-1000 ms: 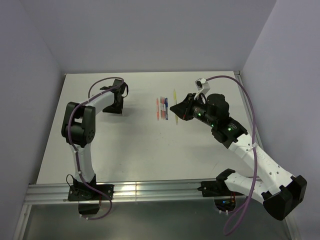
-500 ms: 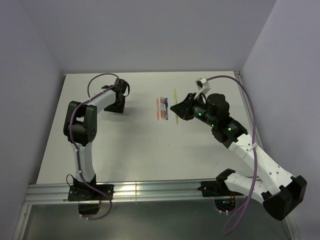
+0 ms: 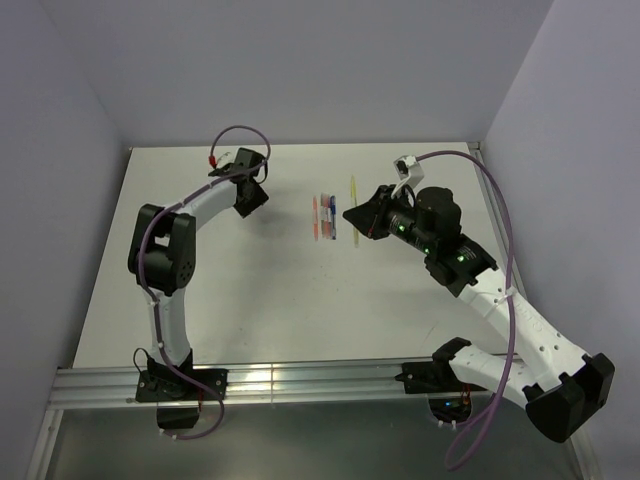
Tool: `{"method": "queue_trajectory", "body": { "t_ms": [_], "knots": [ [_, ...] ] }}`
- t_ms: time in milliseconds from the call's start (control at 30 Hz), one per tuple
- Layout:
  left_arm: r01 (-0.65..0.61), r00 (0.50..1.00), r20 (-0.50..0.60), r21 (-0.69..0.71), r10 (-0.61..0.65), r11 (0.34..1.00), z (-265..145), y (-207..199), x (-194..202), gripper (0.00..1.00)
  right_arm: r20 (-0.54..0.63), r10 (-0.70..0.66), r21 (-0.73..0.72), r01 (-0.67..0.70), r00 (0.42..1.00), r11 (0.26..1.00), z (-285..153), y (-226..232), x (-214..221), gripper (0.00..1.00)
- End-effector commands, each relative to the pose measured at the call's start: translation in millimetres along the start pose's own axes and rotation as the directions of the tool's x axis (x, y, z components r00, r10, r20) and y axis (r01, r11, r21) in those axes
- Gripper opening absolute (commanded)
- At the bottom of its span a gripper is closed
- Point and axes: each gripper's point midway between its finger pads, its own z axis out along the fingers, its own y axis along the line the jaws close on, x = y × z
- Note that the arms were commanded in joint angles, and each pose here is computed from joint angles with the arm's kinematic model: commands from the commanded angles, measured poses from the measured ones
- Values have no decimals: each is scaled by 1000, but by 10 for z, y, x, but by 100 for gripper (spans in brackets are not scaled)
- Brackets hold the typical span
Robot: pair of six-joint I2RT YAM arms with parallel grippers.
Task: Insert the pens into the pen caps
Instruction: Move the pen cap to the center of the board.
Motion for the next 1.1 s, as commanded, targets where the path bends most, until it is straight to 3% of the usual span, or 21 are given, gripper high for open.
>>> {"method": "queue_trajectory", "body": {
  "t_ms": [0, 33, 100, 367, 567, 833, 1067],
  "knots": [
    [-297, 954, 98, 202, 283, 933, -471, -448, -58, 50, 53, -26, 4, 26, 998, 1000, -62, 7, -141, 0],
    [-321, 947, 102, 227, 306, 919, -513, -500, -19, 56, 51, -24, 4, 24, 998, 1000, -54, 6, -136, 0],
    [-380, 925, 95, 258, 368, 888, -538, -546, 93, 57, 49, -22, 4, 22, 999, 1000, -47, 6, -143, 0],
    [-537, 834, 33, 283, 551, 795, -402, -643, 516, 54, 56, -30, 17, 29, 998, 999, -57, -6, -170, 0],
    [-591, 790, 8, 279, 613, 757, -315, -626, 685, 53, 47, -31, 24, 30, 998, 999, -47, -28, -146, 0],
    [-623, 754, -44, 269, 656, 734, -249, -482, 816, 51, 46, -30, 32, 28, 999, 999, -37, -47, -139, 0],
    [-612, 762, -74, 243, 643, 753, -196, -406, 868, 48, 47, -31, 33, 30, 998, 999, -37, -56, -132, 0]
  ]
}}
